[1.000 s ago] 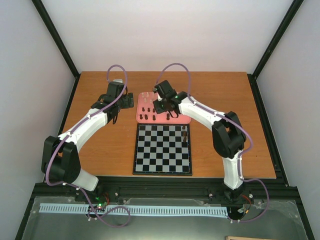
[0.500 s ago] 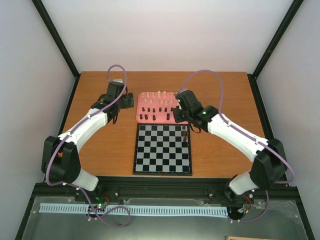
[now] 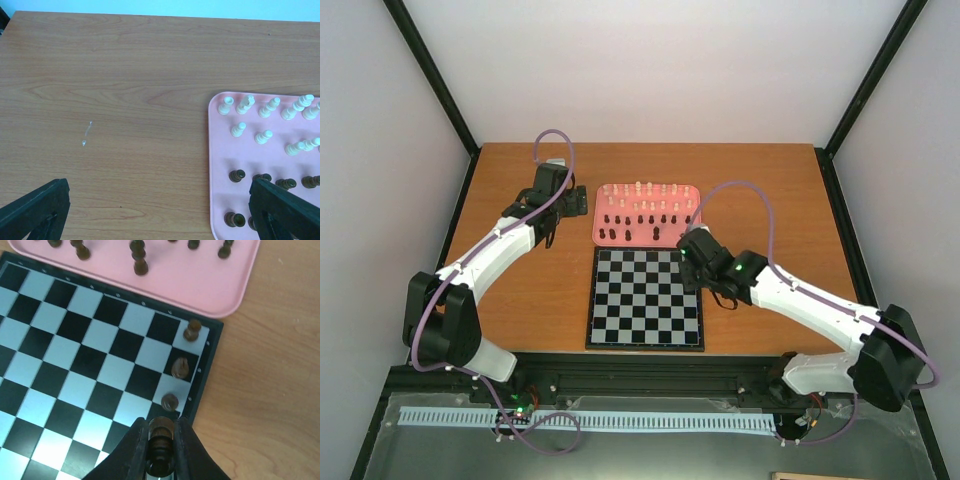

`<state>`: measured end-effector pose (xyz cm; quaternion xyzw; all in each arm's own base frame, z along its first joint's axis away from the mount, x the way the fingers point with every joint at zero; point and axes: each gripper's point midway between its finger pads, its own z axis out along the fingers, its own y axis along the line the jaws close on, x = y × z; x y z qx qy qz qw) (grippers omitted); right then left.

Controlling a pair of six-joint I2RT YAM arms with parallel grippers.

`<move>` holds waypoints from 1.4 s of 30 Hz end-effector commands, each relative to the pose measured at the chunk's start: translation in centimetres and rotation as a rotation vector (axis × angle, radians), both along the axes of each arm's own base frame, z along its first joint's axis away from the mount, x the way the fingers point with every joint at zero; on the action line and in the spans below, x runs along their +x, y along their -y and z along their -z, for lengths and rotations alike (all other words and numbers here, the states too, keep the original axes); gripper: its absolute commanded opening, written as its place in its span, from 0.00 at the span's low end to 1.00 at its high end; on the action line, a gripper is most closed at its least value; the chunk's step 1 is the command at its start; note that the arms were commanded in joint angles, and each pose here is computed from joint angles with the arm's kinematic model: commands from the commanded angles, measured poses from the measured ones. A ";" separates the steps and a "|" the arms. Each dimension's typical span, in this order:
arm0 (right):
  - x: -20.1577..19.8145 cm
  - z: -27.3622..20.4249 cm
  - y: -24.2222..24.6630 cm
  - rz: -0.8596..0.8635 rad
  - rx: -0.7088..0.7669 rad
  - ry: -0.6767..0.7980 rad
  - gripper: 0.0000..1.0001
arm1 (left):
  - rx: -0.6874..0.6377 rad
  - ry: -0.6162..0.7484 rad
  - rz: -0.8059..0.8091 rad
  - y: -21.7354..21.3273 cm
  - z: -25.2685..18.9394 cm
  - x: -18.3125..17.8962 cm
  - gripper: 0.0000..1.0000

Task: Set up the chess pieces on the board
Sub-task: Place the chess piece on the chessboard.

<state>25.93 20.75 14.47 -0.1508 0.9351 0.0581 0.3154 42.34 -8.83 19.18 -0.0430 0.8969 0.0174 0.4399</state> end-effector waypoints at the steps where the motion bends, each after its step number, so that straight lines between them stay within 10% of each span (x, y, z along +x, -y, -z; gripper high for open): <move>1: -1.2 2.0 1.4 0.056 -0.019 -0.027 0.12 | -0.008 0.034 -0.010 0.0 -1.4 0.7 1.00; 42: -0.7 8.2 0.2 0.037 -0.062 -0.095 0.12 | 0.006 0.020 -0.014 0.0 -0.9 1.1 1.00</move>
